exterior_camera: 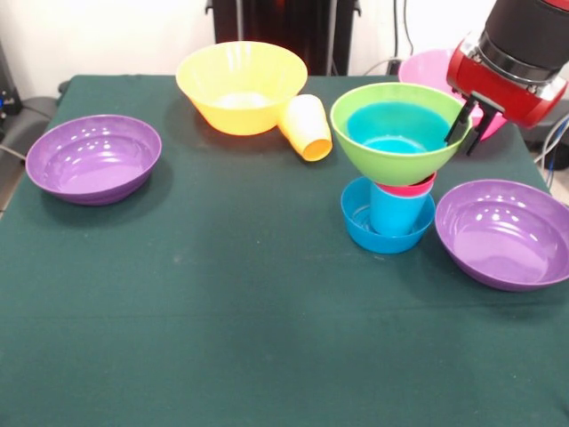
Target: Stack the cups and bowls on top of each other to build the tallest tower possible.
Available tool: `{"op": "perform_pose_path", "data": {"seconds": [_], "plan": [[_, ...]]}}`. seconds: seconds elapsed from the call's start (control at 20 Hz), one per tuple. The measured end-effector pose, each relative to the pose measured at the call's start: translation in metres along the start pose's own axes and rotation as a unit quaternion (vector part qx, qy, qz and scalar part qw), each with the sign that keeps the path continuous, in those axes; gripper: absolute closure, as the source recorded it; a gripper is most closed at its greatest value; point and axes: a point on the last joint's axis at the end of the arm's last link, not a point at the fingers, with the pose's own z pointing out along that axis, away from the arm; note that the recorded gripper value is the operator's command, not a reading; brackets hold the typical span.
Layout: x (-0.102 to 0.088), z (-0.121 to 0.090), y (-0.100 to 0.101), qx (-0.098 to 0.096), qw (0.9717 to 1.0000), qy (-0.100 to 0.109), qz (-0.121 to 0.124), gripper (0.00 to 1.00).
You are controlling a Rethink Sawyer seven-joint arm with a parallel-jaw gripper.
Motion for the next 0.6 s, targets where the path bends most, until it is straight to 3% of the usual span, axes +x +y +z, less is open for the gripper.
{"op": "perform_pose_path", "data": {"seconds": [0.6], "plan": [[-0.0012,0.0000,0.0021,-0.014,0.9998,-0.001,0.011,1.00]]}}
